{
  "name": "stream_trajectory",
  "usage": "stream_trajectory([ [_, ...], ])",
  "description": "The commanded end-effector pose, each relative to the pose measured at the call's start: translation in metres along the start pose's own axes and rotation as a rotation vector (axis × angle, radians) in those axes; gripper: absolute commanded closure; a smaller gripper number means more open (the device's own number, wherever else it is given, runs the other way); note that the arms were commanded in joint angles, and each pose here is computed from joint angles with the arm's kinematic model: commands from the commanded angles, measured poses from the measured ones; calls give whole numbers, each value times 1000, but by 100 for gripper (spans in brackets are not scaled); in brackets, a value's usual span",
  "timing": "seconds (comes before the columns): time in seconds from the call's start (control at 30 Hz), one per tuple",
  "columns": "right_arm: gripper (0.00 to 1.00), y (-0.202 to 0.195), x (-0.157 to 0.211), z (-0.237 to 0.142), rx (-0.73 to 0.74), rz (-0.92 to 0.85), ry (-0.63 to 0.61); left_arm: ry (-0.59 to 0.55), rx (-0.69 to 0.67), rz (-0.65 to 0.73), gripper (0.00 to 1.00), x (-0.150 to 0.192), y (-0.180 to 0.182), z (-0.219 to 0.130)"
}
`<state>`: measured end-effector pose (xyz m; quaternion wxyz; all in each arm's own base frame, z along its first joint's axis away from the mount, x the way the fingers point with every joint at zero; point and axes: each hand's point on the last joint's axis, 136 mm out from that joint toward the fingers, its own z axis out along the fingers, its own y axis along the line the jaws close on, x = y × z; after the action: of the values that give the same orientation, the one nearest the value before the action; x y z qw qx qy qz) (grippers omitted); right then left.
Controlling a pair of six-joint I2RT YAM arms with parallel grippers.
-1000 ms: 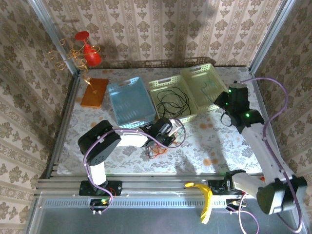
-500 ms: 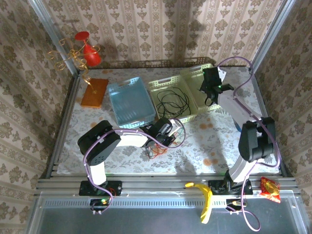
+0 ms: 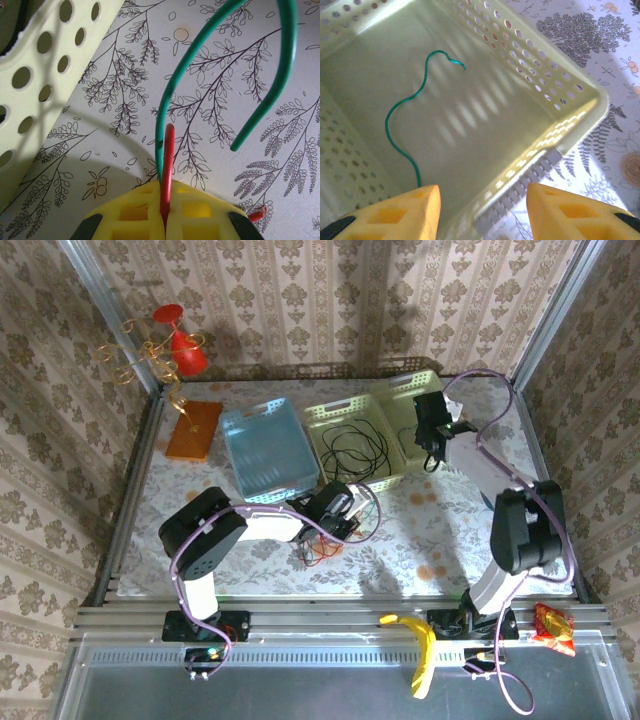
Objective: Untangle the cables
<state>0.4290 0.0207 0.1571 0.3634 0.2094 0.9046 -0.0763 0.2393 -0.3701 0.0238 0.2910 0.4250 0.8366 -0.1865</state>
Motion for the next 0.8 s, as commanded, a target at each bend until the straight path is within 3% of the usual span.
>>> stream_trajectory([
  [0.0, 50, 21, 15, -42, -191, -61, 20, 89, -14, -9, 100, 22, 2, -3],
  [0.17, 50, 66, 95, -90, -569, -144, 200, 70, 19, 6, 100, 17, -4, -3],
  [0.3, 50, 79, 147, -102, -759, -135, 349, 45, 52, 10, 100, 8, -7, -9],
  [0.53, 51, 85, 166, -98, -800, -204, 432, -32, 167, -1, 100, -13, -15, -25],
  [0.77, 52, 99, 172, -109, -882, -258, 444, -21, 207, 6, 100, -16, -22, -25],
])
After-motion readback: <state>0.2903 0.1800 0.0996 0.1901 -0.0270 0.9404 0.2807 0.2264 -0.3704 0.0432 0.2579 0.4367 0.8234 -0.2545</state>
